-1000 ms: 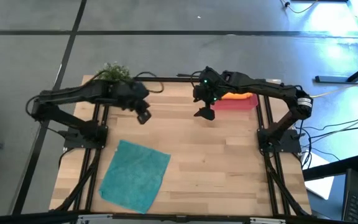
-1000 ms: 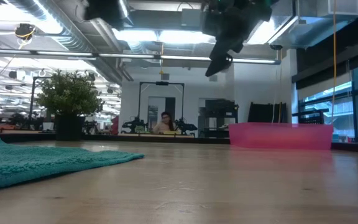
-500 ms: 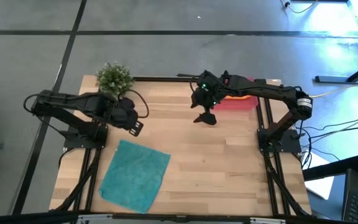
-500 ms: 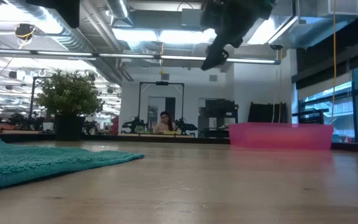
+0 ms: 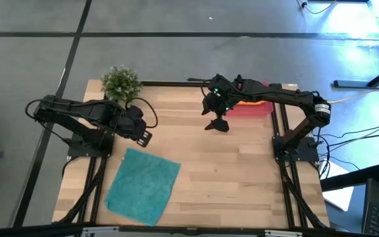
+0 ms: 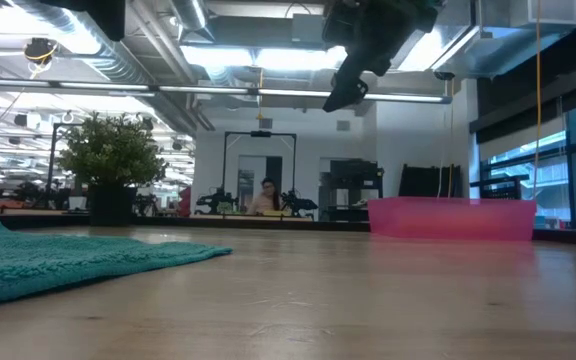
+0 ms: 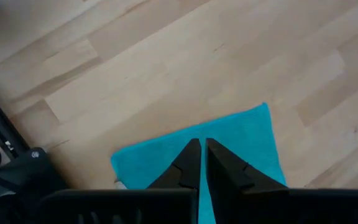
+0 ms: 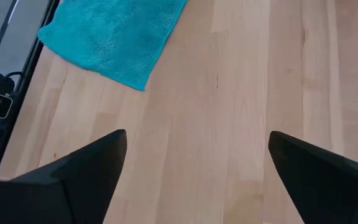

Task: Roll microfiber towels into tight, uniform cylinder then place into a basket
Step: Fold the blue microfiber towel

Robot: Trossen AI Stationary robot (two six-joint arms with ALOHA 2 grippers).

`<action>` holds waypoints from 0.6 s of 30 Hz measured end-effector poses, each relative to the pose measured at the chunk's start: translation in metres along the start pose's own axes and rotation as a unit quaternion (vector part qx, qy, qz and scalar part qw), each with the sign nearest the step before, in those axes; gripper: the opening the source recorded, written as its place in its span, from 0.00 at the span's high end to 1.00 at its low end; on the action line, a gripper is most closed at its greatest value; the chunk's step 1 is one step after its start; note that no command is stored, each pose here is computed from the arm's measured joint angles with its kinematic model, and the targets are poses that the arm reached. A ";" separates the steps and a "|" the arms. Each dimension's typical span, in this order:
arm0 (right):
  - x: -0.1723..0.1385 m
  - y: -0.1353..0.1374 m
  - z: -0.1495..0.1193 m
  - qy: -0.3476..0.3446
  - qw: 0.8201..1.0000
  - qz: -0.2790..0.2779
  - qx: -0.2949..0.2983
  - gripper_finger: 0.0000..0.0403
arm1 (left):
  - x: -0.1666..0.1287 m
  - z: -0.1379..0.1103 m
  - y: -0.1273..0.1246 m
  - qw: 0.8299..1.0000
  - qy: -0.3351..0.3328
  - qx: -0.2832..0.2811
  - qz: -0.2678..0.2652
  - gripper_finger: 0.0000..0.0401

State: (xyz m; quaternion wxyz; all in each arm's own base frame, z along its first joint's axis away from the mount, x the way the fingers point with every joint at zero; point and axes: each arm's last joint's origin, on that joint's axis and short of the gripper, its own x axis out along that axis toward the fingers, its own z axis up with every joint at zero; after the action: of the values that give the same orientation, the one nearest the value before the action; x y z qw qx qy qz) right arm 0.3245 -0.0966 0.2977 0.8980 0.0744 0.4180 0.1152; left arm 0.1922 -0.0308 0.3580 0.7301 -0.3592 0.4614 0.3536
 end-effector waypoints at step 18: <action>0.010 0.019 0.008 -0.015 0.998 0.016 -0.052 0.03 | 0.001 -0.004 0.007 0.998 0.040 -0.008 0.037 0.76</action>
State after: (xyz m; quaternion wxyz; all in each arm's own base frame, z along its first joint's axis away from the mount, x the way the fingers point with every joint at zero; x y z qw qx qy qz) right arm 0.3340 -0.0758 0.3004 0.9047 0.0360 0.3971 0.1502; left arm 0.1853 -0.0309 0.3544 0.6945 -0.3614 0.5005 0.3695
